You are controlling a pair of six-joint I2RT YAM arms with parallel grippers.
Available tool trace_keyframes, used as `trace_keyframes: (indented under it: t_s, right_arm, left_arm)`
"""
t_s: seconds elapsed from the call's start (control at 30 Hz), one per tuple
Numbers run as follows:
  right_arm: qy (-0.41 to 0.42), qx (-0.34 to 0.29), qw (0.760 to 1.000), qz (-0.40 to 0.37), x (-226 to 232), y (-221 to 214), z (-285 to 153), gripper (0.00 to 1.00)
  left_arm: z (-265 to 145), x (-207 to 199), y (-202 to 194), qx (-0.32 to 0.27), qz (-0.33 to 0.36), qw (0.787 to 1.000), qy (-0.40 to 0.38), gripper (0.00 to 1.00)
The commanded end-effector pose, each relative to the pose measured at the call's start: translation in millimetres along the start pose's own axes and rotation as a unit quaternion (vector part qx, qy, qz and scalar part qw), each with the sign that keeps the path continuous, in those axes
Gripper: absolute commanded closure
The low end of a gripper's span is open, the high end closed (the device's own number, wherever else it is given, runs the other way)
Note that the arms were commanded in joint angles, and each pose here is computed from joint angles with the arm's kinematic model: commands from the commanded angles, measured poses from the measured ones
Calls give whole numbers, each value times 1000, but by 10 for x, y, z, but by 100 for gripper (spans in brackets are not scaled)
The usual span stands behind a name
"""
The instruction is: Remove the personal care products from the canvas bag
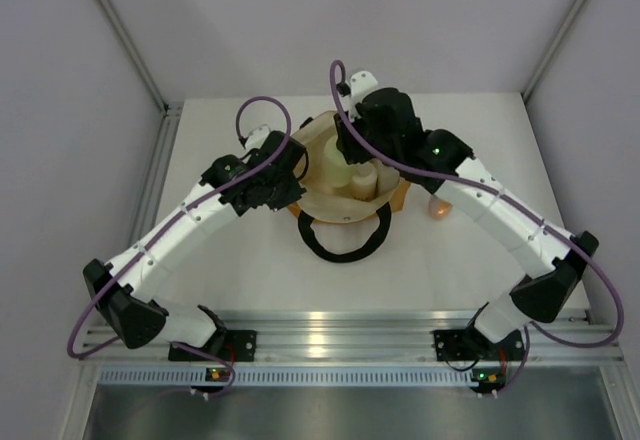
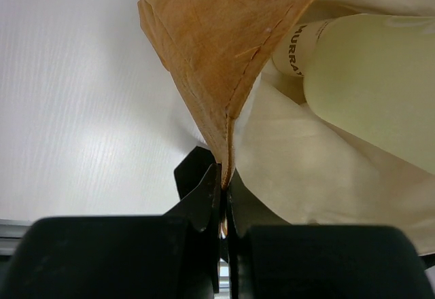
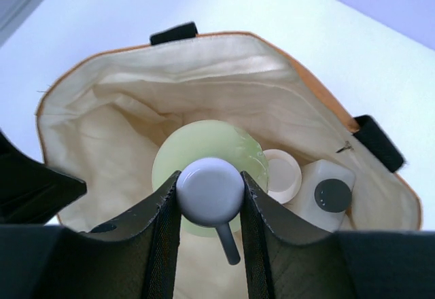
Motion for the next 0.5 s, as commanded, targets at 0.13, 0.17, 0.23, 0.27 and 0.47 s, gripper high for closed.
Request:
trace_keyframes:
  t_s: [0.13,0.17,0.23,0.27,0.47]
  right_arm:
    - [29,-169,985,20,43,907,-907,100]
    - [28,-177,984,22,25,959,-969,100]
    - [19,-178,984,19,-8,979,-1026,100]
    - [17,-186,982,19,-21,1022,-1086,100]
    - [-27,-221,975,24,-181,1161,-1381,100]
  left_arm:
    - [38,-27,-14,0,-11,1000,-3,100]
    - [39,-28,-10,-1,-11,1000,-4,100]
    - [42,-26,-14,0,-11,1000,-3,100]
    - [46,-28,-17,1,-11,1000,-3,100]
    - [52,-32,-30,4,-9,1000,-3,100]
Point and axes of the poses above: each gripper's point midway between its finger pads, its own z axis out along the fingers, its own x axis along the line the jaws close on, y = z × x, the point moved 6 cm from there along -z, back along the fingers, and after that the axes turned 7 degrees about z, right-handed, at the moved point
